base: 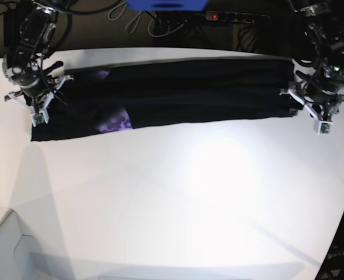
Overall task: Layout the t-shirt on the table in an organized manner, then fold the t-shirt properly
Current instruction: 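Regrasp the strip ends with both grippers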
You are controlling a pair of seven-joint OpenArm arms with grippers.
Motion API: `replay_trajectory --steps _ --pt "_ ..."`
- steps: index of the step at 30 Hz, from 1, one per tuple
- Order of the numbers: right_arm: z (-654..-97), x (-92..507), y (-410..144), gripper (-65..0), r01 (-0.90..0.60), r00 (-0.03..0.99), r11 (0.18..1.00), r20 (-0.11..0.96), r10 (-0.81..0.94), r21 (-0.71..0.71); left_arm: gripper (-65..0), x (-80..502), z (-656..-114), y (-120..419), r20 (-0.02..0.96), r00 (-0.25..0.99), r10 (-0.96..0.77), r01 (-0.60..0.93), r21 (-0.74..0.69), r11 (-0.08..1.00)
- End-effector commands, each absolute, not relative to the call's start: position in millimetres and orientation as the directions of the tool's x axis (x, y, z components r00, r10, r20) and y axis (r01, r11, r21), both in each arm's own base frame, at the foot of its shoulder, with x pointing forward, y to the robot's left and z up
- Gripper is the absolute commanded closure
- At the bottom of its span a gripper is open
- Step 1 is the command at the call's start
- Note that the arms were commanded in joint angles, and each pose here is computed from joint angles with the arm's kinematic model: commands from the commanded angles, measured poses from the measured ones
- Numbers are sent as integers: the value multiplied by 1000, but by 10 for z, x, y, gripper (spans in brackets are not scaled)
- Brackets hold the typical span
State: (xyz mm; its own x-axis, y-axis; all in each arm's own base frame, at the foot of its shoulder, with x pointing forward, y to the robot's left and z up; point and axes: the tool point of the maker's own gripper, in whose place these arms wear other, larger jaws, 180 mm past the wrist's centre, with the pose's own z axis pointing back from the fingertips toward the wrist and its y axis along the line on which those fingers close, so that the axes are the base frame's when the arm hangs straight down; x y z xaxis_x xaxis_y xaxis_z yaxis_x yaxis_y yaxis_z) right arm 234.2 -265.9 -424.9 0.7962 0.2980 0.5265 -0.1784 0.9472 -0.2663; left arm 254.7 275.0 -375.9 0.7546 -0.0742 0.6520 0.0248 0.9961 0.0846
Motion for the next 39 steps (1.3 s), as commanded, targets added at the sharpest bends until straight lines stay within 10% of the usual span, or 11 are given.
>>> replay_trajectory --steps 1,15,22,39 --pt "-4292 2280 -2671 0 -187 816 945 494 301 -266 -356 2571 -3630 2831 674 735 -77 8 105 994" --pt "-4297 2276 -2659 0 -188 816 946 494 300 -263 -360 2279 -3557 2856 721 682 125 -40 -133 990" --pt "-4301 2270 -2659 0 -189 817 946 493 300 -263 -520 2174 -3853 2757 664 719 206 -80 -215 973" --pt "-4301 2270 -2659 0 -189 817 946 493 300 -263 -479 2083 -4327 2746 547 790 276 -125 -297 947"
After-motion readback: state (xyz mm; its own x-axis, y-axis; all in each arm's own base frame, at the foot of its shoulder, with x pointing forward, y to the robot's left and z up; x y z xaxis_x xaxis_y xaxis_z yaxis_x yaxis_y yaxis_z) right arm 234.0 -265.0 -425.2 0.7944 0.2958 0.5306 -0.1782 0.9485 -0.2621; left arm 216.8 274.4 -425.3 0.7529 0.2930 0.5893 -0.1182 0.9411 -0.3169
